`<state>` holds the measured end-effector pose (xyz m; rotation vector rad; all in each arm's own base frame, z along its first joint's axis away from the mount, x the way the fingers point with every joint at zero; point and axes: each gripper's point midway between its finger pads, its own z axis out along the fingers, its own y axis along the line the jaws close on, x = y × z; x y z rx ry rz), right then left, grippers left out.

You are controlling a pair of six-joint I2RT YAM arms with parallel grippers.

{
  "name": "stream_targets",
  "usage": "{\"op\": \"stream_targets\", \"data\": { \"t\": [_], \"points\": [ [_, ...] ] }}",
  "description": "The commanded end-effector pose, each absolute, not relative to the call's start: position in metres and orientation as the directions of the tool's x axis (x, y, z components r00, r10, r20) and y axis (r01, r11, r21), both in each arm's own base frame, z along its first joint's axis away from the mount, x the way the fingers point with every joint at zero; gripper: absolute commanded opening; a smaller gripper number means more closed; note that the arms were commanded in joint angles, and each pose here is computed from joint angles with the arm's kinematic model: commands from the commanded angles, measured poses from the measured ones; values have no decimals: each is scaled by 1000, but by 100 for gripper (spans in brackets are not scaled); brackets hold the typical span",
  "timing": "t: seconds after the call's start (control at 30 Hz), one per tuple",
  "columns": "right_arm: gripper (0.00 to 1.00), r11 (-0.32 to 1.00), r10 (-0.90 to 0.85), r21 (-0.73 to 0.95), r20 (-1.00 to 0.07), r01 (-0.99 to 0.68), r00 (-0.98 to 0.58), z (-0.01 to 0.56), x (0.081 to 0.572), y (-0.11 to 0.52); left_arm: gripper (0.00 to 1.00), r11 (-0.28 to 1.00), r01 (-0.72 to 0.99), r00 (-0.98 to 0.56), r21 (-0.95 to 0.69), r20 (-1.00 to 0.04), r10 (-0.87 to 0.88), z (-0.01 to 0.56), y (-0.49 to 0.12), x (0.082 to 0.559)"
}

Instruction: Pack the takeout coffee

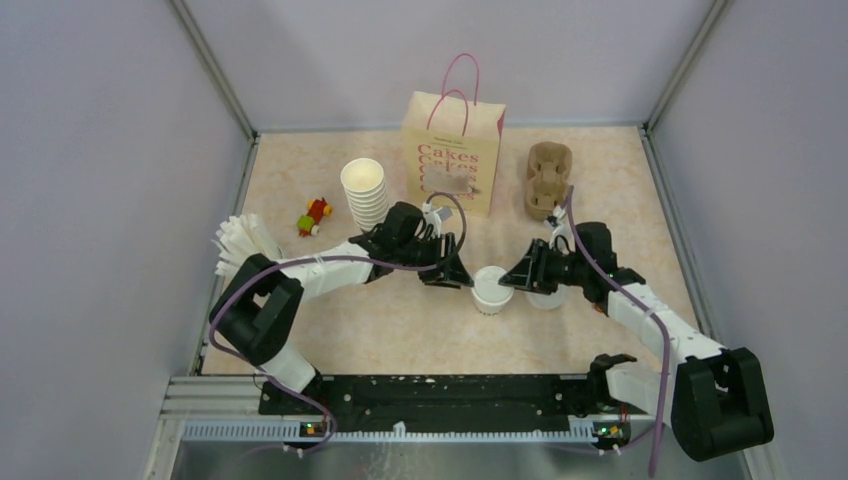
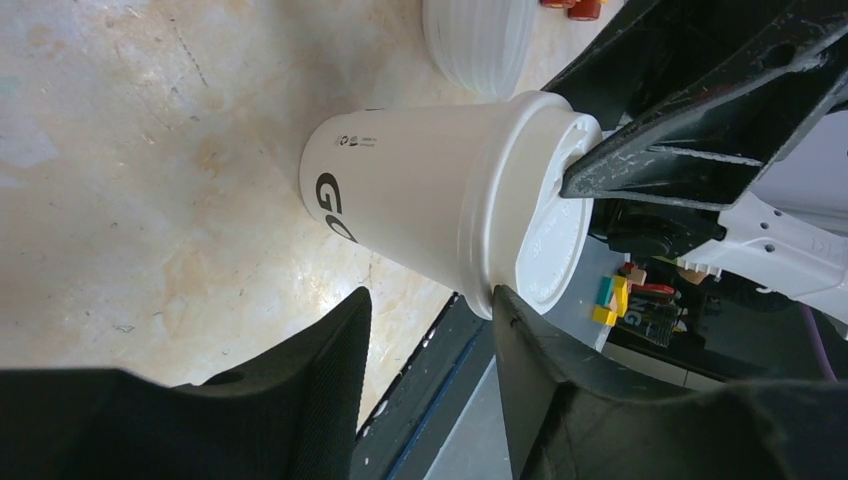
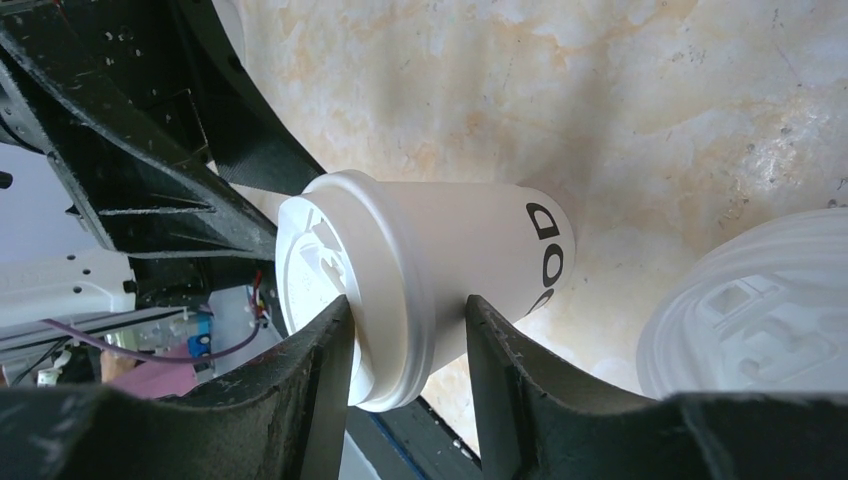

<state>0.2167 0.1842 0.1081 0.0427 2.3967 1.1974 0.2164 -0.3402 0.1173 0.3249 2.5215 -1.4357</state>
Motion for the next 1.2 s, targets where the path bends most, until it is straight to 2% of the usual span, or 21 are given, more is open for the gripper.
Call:
{"op": "stream_targets", "data": {
  "t": [0.0,0.2,0.33,0.47,0.77,0.87,1.03,1.17],
  "points": [
    [42,679,235,727,-351,-105,-906,83,208,173,51,567,270,-957,-778,-283,67,98,-334,222],
    [42,693,252,718,-326,-65,-911,72,201,168,49,729,259,-960,-634,-249,125,60,-311,210],
    [42,690,268,722,-315,-47,-911,66,196,167,49,763,277,-956,-585,-250,156,47,-309,201],
    [42,695,273,718,-316,-41,-909,63,195,166,48,809,263,-962,-525,-204,181,26,-302,193],
    [44,659,311,751,-338,-54,-888,101,208,172,55,771,353,-920,-531,-345,183,90,-330,243],
    [50,646,326,762,-327,-43,-887,111,209,173,56,769,374,-910,-518,-363,198,98,-336,254],
    [53,629,336,776,-330,-50,-882,126,207,175,60,763,383,-905,-520,-378,197,105,-337,257],
    [59,628,339,775,-350,-67,-873,141,208,175,64,752,402,-892,-522,-411,191,117,-337,261]
  ]
}}
